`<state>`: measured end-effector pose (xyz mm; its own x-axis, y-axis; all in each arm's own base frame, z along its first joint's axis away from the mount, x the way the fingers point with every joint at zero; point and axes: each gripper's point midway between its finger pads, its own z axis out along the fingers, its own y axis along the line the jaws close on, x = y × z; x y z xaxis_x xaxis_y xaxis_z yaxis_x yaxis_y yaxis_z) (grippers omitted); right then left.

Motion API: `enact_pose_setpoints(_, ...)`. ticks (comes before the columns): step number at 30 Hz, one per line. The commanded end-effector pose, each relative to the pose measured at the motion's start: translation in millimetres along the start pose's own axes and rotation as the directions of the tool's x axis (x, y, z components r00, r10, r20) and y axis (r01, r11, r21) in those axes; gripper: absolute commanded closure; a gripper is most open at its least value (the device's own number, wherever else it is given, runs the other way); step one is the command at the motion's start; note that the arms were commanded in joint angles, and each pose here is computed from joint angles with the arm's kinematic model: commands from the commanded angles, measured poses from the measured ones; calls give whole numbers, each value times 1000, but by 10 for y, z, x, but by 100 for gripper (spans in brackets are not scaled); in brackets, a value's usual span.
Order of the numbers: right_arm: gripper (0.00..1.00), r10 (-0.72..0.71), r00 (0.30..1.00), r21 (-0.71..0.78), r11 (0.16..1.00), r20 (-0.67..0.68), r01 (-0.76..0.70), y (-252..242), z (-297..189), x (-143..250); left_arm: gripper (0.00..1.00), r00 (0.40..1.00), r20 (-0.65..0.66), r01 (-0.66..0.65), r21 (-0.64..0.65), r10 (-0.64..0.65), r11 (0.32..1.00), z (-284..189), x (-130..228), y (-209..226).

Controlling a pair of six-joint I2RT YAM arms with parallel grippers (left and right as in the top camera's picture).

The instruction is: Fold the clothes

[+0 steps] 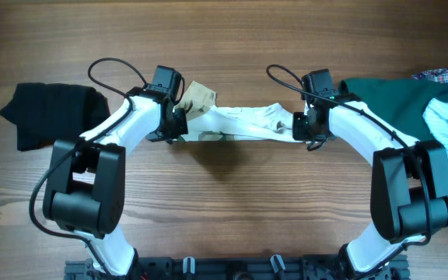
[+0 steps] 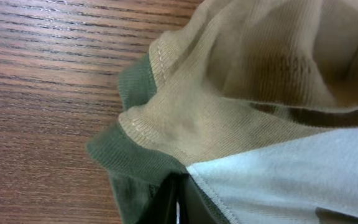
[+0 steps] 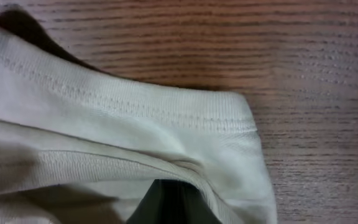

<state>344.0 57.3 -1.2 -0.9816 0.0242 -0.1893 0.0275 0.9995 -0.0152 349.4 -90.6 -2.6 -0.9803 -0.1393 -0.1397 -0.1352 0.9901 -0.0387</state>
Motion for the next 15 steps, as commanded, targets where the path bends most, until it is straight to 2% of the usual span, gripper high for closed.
enact_pose_setpoints(1,90,-15,999,31,999,35,14,-124,-153,-91,96,999,-47,-2,-64,-1,998,98,174,97)
enact_pose_setpoints(4,86,-1,994,10,1000,112,0,-115,-471,-180,94,1000,-7,0,-47,-1,999,-34,108,68)
enact_pose_setpoints(8,76,9,979,-140,990,204,20,111,-883,-256,89,998,67,4,-14,-3,1000,-288,-3,25)
enact_pose_setpoints(13,79,28,984,-318,948,173,29,412,-986,-187,81,992,128,0,14,-2,1000,-450,-101,-24)
enact_pose_setpoints(15,86,15,988,-332,943,154,37,472,-926,-164,80,990,144,-3,44,-3,999,-449,-151,-87)
